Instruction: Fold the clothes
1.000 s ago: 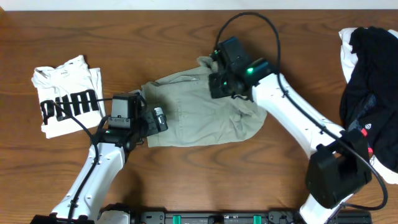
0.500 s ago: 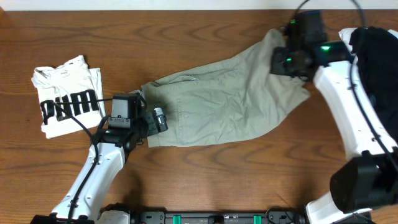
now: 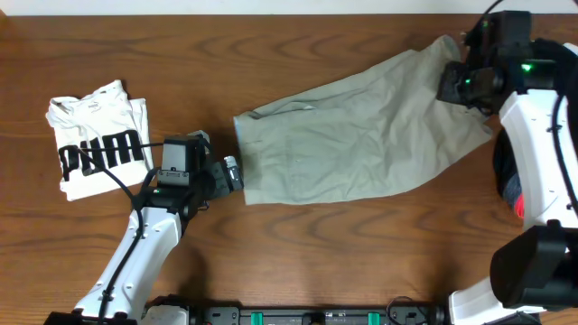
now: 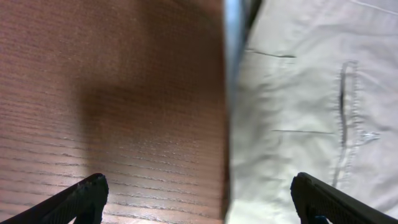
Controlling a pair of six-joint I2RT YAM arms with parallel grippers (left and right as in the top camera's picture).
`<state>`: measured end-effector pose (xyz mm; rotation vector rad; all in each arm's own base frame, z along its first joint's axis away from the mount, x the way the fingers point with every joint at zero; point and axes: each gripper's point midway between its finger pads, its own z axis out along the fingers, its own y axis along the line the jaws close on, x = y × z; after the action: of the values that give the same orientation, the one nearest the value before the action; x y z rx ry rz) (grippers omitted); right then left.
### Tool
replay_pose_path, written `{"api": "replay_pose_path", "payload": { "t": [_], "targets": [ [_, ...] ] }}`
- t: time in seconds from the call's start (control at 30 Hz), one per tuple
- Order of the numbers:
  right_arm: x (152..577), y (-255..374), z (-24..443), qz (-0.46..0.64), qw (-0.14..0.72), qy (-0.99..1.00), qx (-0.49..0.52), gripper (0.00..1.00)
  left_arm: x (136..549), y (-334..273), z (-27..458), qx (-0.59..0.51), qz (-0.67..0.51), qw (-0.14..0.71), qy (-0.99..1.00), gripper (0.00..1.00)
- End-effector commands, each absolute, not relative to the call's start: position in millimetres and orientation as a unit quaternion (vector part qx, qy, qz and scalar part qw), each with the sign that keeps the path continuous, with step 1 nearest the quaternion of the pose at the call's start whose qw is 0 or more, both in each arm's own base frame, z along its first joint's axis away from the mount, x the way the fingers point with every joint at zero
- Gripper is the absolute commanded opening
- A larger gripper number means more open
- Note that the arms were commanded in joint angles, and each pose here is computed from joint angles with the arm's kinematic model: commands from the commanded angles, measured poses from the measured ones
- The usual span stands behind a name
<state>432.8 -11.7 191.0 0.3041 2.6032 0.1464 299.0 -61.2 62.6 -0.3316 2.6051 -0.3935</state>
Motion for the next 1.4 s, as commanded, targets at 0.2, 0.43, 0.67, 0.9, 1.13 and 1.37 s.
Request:
{"api": "replay_pose_path", "payload": {
  "t": [0.2, 0.43, 0.67, 0.9, 1.13, 1.37],
  "targets": [
    [438, 39, 232, 0.131, 0.286, 0.948, 0.052, 0.01, 298, -60, 62, -0.127, -0.145, 0.238, 0.952, 0.96],
    [419, 149, 231, 0.173, 0.265, 0.948, -0.026, 0.01, 298, -60, 62, -0.127, -0.145, 0.238, 0.952, 0.97],
    [389, 235, 187, 0.157, 0.21, 0.962, -0.081, 0.01, 297, -60, 62, -0.127, -0.145, 0.238, 0.952, 0.97],
    [372, 286, 118, 0.136, 0.147, 0.971, -0.131, 0.01, 291, -59, 58, -0.129, -0.142, 0.224, 0.956, 0.97],
    [356, 320, 82, 0.134, 0.123, 0.969, -0.167, 0.05, 290, -59, 58, -0.129, -0.141, 0.222, 0.956, 0.98],
    [341, 343, 85, 0.155, 0.122, 0.96, -0.199, 0.17, 290, -59, 58, -0.129, -0.141, 0.222, 0.956, 0.97]
  ]
}}
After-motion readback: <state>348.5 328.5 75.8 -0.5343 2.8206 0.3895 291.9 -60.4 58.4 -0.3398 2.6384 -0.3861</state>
